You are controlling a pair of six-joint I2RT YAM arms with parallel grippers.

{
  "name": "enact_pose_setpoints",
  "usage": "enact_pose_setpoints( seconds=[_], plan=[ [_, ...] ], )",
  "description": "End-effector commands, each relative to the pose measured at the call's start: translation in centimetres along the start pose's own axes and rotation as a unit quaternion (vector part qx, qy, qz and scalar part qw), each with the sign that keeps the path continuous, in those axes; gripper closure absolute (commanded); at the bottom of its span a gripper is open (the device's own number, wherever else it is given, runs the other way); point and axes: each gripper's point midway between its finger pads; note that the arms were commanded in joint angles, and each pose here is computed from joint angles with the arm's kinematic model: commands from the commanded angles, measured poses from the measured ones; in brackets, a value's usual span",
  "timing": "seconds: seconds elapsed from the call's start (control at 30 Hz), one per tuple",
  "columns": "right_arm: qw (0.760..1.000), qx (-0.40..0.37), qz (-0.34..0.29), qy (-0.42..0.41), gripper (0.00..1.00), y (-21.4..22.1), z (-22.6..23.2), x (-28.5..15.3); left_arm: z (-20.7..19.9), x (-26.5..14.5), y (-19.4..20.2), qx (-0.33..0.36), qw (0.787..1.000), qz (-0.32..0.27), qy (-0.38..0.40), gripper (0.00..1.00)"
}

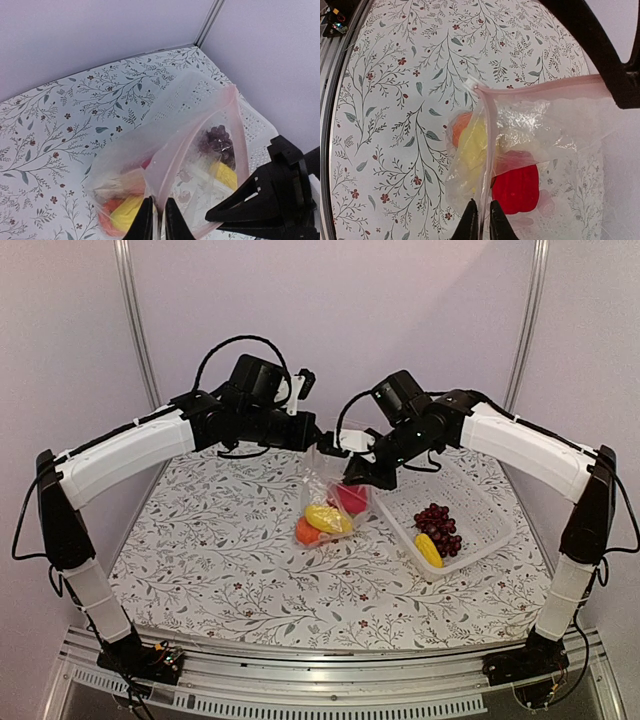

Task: Place the food in the zip-top bag and seal the zipper
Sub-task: Adjust the zipper food storage bag at the center of the board.

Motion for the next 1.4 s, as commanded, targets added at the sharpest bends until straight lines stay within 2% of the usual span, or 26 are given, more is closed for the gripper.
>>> enact_pose_setpoints(
  seconds=[0.0, 0.1, 0.23, 0.33, 0.53, 0.67, 0.8, 0.93, 1.07, 1.37],
  plan=[
    [1.0, 0.002, 0.006, 0.011, 0.96, 0.2, -0.4, 0.7, -0.4, -0.6, -0.4, -0.008, 1.0, -0.004, 0.018, 0.83],
    [0.999, -0.001, -0.023, 0.031, 1.0, -1.3, -1.2, -0.7, 0.0, -0.5, 0.2, -0.008, 1.0, 0.006, 0.013, 0.73],
    [0.997, -0.008, -0.054, 0.053, 1.0, -3.0, -1.9, -2.7, 0.7, -0.3, 1.3, 0.003, 0.999, 0.032, -0.005, 0.71],
    [0.996, -0.012, -0.07, 0.055, 1.0, -3.8, -1.9, -3.6, 1.6, -0.1, 1.8, 0.006, 0.998, 0.049, -0.03, 0.78],
    [0.995, -0.009, -0.086, 0.054, 1.0, -4.5, -1.7, -4.3, 1.3, -1.6, 0.2, 0.013, 0.999, 0.027, -0.037, 1.0],
    [0.994, -0.003, -0.09, 0.056, 1.0, -4.7, -1.8, -4.5, 0.5, -2.8, -1.4, 0.022, 0.999, 0.009, -0.028, 1.0],
    [0.994, 0.003, -0.092, 0.052, 0.98, -4.7, -1.7, -4.3, 0.4, -2.2, -1.0, 0.023, 0.999, 0.018, -0.024, 1.0],
    [0.995, 0.013, -0.089, 0.046, 0.9, -4.4, -1.5, -3.9, 0.7, -0.9, 0.3, 0.018, 0.999, 0.039, -0.022, 1.0],
    [0.995, 0.018, -0.086, 0.041, 0.76, -4.2, -1.2, -3.9, 0.9, -0.6, 0.6, 0.017, 0.999, 0.044, -0.025, 1.0],
    [0.99, 0.026, -0.122, 0.06, 0.49, -6.2, -1.5, -8.7, 1.3, -0.8, -0.3, 0.017, 0.999, 0.032, -0.027, 1.0]
  ],
)
Point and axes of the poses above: each gripper's point midway between its finger pads, its own x axis out along the fingers, its own z axis along the line the jaws close on, y = z × x, and after that the axes turned 12 degrees about -x, right-handed
